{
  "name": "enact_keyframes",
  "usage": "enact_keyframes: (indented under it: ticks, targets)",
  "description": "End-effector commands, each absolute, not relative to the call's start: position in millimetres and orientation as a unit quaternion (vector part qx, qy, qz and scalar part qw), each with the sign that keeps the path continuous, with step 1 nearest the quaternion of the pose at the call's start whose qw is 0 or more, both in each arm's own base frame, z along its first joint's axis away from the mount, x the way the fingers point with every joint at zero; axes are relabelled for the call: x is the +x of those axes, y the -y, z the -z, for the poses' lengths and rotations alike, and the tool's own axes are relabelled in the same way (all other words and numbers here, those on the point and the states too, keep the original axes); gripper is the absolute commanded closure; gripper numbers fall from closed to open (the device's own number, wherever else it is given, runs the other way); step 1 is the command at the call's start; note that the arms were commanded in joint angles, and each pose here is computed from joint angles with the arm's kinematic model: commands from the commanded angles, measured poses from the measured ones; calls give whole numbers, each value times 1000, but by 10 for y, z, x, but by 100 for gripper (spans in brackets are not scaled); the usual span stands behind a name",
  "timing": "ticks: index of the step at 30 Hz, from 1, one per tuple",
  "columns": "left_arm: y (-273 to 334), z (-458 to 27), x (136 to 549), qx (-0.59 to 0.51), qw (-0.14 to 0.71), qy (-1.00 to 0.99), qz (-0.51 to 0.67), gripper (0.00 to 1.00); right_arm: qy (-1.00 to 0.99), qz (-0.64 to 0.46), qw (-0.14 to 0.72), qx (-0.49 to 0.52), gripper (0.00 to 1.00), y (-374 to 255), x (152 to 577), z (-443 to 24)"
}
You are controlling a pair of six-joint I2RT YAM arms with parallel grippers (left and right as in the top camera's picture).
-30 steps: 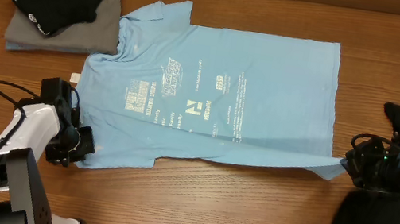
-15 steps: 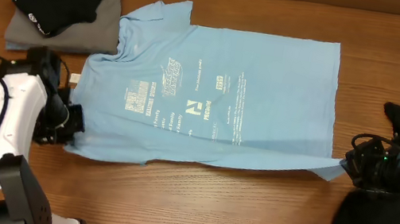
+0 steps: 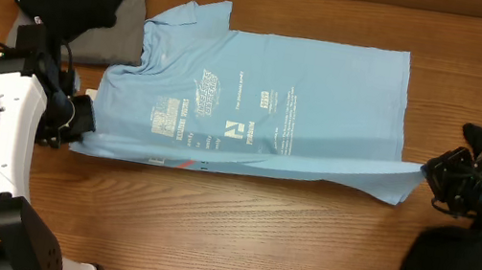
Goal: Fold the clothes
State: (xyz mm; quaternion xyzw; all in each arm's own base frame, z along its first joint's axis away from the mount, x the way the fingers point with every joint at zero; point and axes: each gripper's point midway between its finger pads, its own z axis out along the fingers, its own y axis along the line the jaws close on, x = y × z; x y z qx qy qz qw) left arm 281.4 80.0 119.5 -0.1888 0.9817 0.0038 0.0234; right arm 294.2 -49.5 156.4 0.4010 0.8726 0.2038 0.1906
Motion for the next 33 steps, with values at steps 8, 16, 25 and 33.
enact_keyframes:
  ticks: [8,16,25,33]
  targets:
    - [-832,-1323,3247,-185,114,-976,7,96,-874,-224,204,380,95,389,3298,-1495]
    - [-852,-1358,3391,-183,144,-973,8,96,-890,-237,191,339,95,141,3580,-1243]
    - [-795,-1387,3501,-173,163,-971,15,96,-888,-240,230,318,86,130,3880,-1188]
    - [-711,-1406,3573,-159,174,-972,16,96,-884,-229,256,316,91,199,3977,-1227]
